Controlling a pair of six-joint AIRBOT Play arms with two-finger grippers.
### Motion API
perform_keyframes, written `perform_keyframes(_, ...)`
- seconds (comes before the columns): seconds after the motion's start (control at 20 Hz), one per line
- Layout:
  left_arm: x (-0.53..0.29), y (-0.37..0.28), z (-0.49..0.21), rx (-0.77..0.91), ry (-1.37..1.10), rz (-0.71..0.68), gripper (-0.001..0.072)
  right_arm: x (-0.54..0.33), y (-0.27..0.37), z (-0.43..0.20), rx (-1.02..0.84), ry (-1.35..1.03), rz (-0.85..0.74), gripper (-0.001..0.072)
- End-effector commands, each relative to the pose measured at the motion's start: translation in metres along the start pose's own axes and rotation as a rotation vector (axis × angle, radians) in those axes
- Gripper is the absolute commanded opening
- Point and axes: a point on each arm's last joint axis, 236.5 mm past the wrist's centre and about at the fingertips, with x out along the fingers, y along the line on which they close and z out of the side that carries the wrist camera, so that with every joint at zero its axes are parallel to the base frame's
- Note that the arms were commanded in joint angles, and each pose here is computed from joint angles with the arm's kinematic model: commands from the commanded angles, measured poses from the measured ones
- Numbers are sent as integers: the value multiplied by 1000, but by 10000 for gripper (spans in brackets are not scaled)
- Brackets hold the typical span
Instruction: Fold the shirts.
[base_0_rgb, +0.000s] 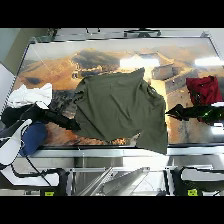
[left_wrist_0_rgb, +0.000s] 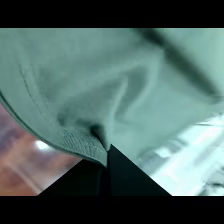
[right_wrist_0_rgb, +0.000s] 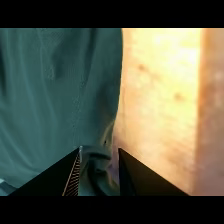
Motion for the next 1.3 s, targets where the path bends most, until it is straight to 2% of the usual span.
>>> perform_keyframes(0.0,-31,-5,-1,-57,30,-24,8,-4,-8,3,-26,10,-44,296)
perform_keyframes(0.2,-76,30,3,-182,-119,67,9,0,-13,2,-13,16,-47,311)
perform_keyframes(0.25,-85,35,2,-200,-156,75,10,2,-14,1,-7,22,-43,380)
perform_keyframes(0.3,-91,40,0,-217,-183,84,12,5,-13,-1,3,32,-30,396)
perform_keyframes(0.65,-82,59,-17,-302,-207,79,16,43,8,-60,33,189,49,391)
perform_keyframes(0.9,-79,61,-18,-305,-207,81,16,72,23,-71,-24,223,14,391)
perform_keyframes(1.2,-80,63,-16,-294,-218,91,17,77,28,-63,-19,189,19,357)
perform_keyframes(1.25,-80,64,-15,-294,-222,95,17,78,30,-63,-15,188,27,217)
